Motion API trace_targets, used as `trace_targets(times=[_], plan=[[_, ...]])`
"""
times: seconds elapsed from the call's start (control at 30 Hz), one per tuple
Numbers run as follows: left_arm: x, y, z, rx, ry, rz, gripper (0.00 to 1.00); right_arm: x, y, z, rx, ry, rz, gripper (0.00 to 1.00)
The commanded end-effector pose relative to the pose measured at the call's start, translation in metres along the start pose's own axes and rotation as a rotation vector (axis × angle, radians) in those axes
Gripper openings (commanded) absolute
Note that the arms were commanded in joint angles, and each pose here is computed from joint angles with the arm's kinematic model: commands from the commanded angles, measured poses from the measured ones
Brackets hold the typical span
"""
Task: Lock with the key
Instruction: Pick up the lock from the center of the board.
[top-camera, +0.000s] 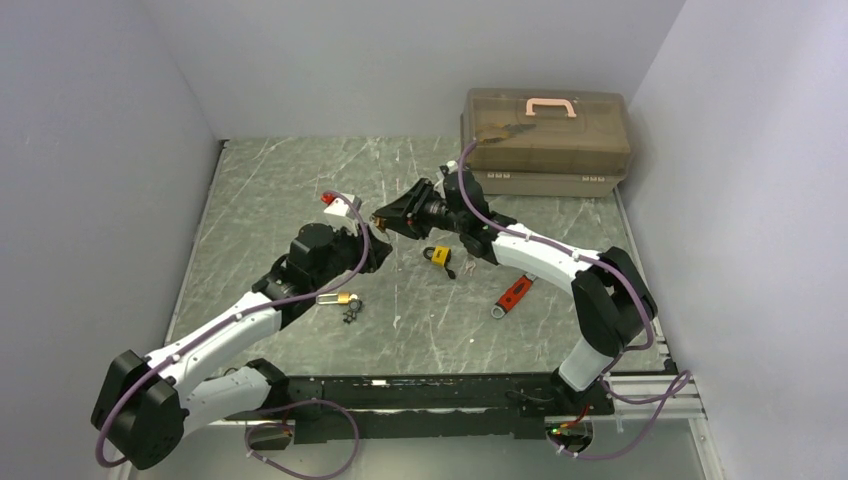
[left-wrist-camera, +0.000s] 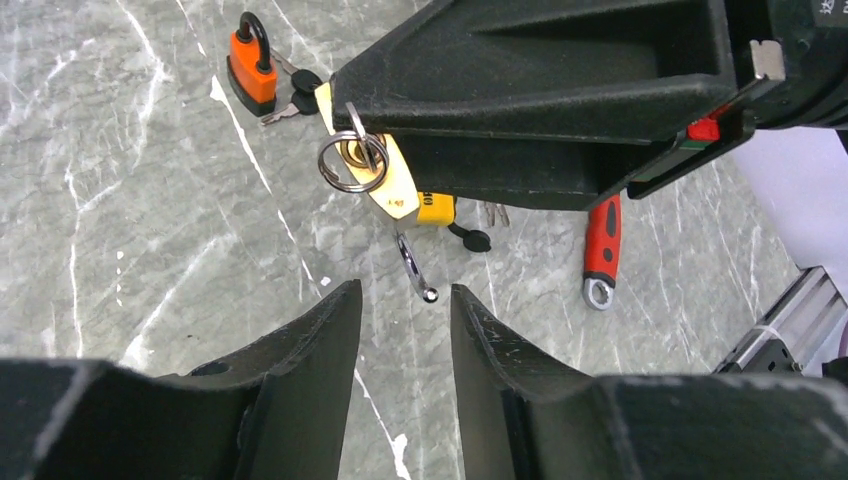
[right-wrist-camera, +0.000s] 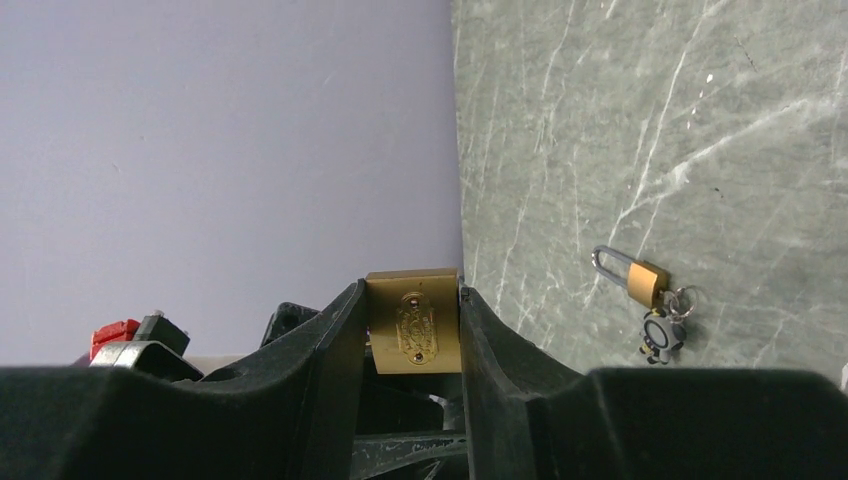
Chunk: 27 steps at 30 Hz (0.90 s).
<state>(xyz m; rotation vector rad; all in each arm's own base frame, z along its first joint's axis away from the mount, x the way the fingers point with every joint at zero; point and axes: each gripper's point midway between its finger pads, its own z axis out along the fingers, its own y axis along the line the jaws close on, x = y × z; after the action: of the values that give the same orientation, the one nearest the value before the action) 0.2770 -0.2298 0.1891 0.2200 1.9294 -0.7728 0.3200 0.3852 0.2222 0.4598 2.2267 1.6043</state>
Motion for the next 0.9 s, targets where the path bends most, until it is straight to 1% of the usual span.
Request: trace_targets(times=[0.0, 0.23, 0.33, 0.43, 0.47, 0.5, 0.57, 0.63, 0.67, 0.73, 0.87], plan=[[-0.023, -0.005, 0.004, 0.0, -0.088, 0.015, 0.42, -0.005, 0.05, -0.011, -0.126, -0.046, -0.003, 0.01], [-0.022, -0.004, 0.006, -0.009, -0.089, 0.011, 0.36, -0.004, 0.052, -0.011, -0.135, -0.051, 0.006, 0.01], [-0.022, -0.003, 0.007, -0.018, -0.08, 0.01, 0.25, -0.004, 0.053, -0.011, -0.138, -0.057, 0.007, 0.01], [-0.025, -0.001, 0.005, -0.036, -0.092, 0.01, 0.12, -0.003, 0.052, -0.012, -0.134, -0.056, -0.002, 0.01], [-0.028, 0.001, 0.003, -0.047, -0.099, 0.015, 0.05, -0.003, 0.052, -0.013, -0.135, -0.057, -0.005, 0.01], [-0.032, 0.0, 0.002, -0.055, -0.099, 0.022, 0.0, -0.003, 0.051, -0.014, -0.134, -0.06, -0.01, 0.03], [-0.039, -0.003, -0.005, -0.054, -0.093, 0.051, 0.0, -0.003, 0.049, -0.018, -0.13, -0.071, -0.026, 0.11], [-0.047, -0.009, -0.012, -0.037, -0.081, 0.103, 0.0, -0.003, 0.046, -0.021, -0.122, -0.078, -0.054, 0.28], [-0.047, -0.012, -0.016, -0.031, -0.043, 0.135, 0.0, -0.004, 0.045, -0.024, -0.115, -0.087, -0.07, 0.37], [-0.048, -0.017, -0.027, -0.016, 0.024, 0.197, 0.0, -0.008, 0.04, -0.03, -0.097, -0.11, -0.113, 0.52], [-0.051, -0.025, -0.055, 0.008, 0.149, 0.317, 0.0, -0.018, 0.031, -0.045, -0.07, -0.14, -0.216, 0.76]])
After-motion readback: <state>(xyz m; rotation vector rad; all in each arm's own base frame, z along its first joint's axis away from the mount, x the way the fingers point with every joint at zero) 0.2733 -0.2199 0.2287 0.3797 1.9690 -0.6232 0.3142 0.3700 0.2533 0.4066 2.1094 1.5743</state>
